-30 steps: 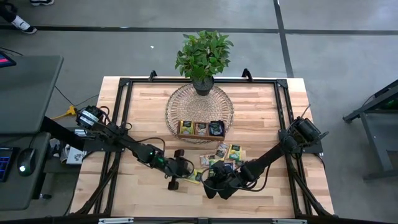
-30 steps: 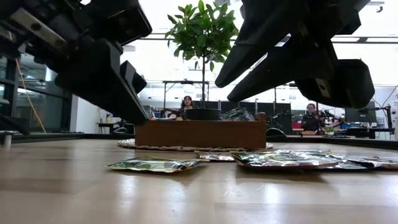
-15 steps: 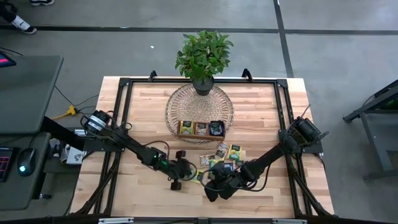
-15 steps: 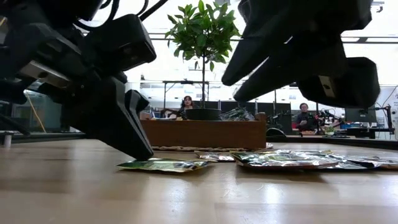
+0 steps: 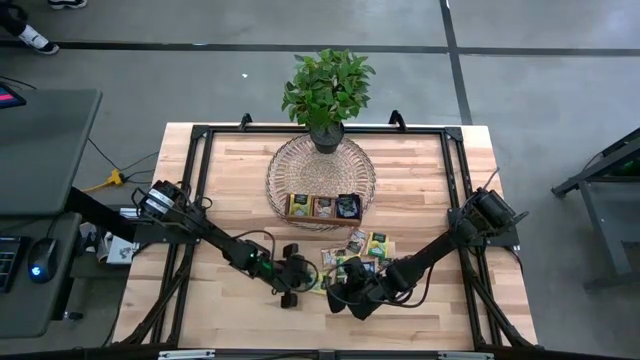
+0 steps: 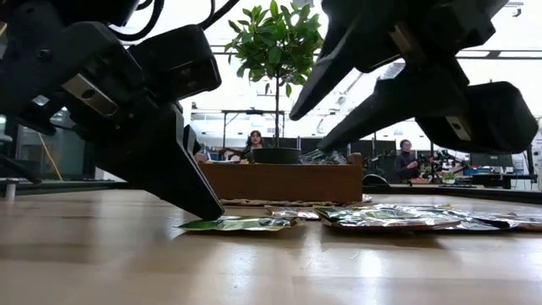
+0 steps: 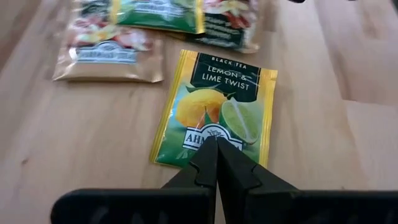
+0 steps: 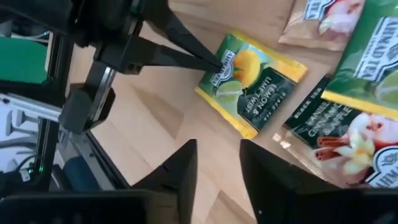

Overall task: Pick & Place Tea
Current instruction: Put the green tea bag into the left section of the wooden organizer

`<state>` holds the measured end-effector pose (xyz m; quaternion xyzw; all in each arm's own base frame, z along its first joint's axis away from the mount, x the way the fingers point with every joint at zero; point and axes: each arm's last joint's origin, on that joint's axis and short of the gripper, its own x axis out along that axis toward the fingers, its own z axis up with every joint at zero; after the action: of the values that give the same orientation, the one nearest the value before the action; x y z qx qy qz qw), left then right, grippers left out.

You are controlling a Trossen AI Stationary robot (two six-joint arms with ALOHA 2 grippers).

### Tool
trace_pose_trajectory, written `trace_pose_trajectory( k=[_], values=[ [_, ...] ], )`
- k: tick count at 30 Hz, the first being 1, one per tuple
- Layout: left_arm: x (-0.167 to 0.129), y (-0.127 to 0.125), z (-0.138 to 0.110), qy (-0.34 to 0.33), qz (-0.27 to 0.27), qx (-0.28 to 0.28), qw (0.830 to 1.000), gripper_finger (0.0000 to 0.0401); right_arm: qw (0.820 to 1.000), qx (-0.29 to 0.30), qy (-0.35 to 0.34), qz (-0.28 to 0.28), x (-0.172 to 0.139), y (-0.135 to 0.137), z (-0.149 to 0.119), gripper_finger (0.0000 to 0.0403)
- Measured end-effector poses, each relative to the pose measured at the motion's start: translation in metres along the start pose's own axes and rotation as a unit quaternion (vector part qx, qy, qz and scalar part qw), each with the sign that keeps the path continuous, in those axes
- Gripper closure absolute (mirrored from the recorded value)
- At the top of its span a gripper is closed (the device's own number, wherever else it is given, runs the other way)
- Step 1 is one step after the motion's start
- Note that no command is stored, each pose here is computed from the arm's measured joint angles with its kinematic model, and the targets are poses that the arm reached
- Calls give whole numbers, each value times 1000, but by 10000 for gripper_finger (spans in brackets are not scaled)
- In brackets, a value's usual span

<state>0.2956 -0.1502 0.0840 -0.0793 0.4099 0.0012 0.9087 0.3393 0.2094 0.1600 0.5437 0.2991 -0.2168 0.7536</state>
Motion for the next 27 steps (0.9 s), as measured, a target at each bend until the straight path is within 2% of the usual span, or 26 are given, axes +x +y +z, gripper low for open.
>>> trace_pose_trajectory(
  k=[7, 13, 20, 27],
  values=[
    [-1, 3, -4, 8, 16, -31, 999, 401, 1000, 17, -4, -23, 7, -4, 12, 214],
    [-1, 4, -4, 8, 17, -40, 999, 401, 998, 36, 23, -42, 32, -14, 21, 182],
    [-1, 3, -4, 5, 17, -44, 999, 401, 998, 47, 25, -36, 47, -18, 26, 175],
    [0, 3, -3, -4, 12, -53, 999, 401, 998, 46, 22, -35, 50, -18, 32, 193]
  ],
)
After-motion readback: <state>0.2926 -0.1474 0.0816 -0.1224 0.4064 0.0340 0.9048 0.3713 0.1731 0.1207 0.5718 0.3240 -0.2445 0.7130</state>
